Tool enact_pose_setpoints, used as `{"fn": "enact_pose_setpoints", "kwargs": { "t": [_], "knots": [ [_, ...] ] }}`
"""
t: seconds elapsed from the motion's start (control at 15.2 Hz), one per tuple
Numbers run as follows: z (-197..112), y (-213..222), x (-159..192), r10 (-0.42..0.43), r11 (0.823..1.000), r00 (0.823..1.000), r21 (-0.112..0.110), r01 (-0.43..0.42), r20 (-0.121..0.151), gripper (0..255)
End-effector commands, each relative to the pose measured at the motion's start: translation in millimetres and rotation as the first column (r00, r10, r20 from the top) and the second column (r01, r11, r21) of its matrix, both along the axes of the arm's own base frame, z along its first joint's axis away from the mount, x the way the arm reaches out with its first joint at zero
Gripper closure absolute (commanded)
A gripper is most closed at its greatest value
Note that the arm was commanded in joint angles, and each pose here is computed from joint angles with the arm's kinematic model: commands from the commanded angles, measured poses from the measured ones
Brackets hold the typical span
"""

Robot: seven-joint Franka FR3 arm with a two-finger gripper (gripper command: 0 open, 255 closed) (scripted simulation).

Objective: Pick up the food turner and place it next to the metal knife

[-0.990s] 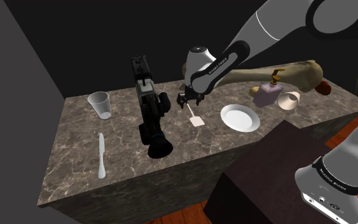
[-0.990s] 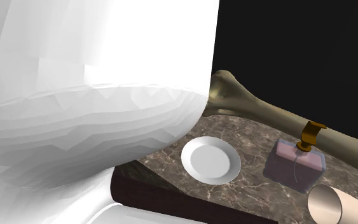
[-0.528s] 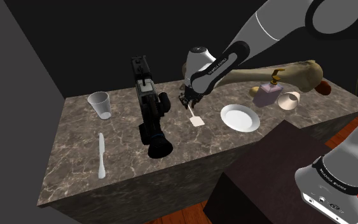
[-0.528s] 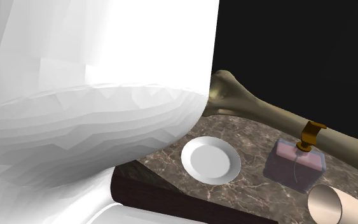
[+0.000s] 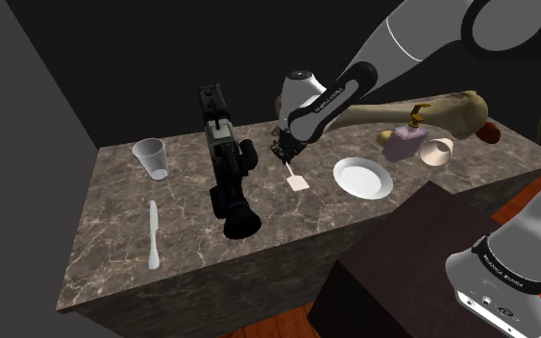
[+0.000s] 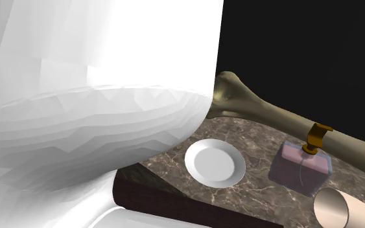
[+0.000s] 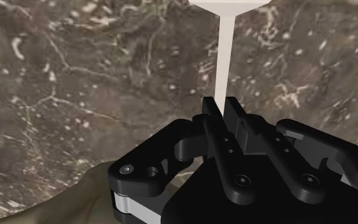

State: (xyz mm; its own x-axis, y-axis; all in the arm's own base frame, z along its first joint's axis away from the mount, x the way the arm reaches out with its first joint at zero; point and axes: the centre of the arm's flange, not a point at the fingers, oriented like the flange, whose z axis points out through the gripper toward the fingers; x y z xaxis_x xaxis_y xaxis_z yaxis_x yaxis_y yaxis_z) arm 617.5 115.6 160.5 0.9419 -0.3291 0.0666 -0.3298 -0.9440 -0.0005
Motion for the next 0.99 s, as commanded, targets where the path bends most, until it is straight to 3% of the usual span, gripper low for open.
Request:
{"fn": "enact_pose_setpoints", "kwargs": {
  "t": [0.0,0.92],
  "knots": [
    [5.2,0.1,-0.1,0.000,1.000,1.000,0.000,0.000,0.000,255],
    [79.1,0.1,-0.1,0.000,1.000,1.000,0.000,0.000,0.000,255]
  ]
}}
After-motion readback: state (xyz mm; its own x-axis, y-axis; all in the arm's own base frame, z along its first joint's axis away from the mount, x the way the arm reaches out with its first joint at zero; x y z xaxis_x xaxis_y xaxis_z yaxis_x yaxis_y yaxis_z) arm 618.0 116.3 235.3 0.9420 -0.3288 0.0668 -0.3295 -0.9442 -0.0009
